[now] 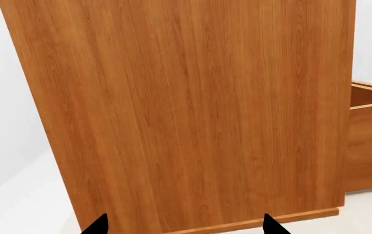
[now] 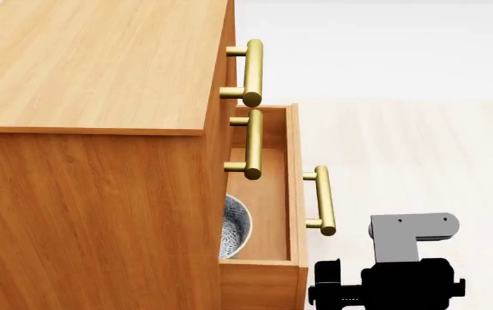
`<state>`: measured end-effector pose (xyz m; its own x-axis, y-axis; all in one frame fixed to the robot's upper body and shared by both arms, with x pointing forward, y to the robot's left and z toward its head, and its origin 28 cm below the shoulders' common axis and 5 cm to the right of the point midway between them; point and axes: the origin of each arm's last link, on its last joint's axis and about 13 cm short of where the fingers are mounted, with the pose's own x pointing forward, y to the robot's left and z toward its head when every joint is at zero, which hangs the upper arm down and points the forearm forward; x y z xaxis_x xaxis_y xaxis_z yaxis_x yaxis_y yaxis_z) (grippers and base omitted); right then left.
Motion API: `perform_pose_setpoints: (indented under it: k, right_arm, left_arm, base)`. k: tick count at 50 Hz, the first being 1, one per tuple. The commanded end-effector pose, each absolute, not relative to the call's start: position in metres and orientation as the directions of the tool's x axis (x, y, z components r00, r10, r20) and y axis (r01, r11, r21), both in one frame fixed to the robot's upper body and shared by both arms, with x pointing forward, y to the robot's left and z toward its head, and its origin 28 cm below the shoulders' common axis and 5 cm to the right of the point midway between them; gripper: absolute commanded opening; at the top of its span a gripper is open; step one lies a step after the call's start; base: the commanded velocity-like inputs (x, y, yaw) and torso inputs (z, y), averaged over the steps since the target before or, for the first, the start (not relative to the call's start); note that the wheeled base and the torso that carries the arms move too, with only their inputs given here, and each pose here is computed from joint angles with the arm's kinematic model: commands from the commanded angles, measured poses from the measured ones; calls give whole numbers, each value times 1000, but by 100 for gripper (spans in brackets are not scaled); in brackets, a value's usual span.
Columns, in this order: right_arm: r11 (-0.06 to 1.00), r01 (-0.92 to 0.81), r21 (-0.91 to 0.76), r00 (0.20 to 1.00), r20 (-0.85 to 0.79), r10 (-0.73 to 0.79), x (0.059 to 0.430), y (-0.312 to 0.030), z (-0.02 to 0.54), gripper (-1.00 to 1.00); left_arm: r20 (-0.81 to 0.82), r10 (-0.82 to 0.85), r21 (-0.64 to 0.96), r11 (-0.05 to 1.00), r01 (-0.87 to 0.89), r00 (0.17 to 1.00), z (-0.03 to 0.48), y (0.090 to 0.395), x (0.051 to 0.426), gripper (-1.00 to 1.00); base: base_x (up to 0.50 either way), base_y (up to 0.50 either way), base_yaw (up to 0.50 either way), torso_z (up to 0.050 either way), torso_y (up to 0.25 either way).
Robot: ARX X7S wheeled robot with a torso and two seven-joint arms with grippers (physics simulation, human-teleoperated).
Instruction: Put the bowl in the bottom drawer of the cabinet and close it.
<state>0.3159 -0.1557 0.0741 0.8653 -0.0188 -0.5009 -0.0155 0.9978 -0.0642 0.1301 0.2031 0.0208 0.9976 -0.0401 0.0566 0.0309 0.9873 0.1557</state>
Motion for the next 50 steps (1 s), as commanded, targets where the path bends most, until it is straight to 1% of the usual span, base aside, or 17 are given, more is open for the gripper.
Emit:
perform_pose_setpoints:
  k: [1,50]
  right_arm:
    - [997,-67,-47,865,-501,35,316,-142,74,100]
    - [980,-196,-42,858,-491,150,316,-106,79,100]
  left_arm:
    - [56,-40,156,987,31,998,21,203,130,100]
    - [58,-46,151,988,37,997,22,204,129,100]
  base:
    - [0,0,0,0,0]
    - [0,0,0,0,0]
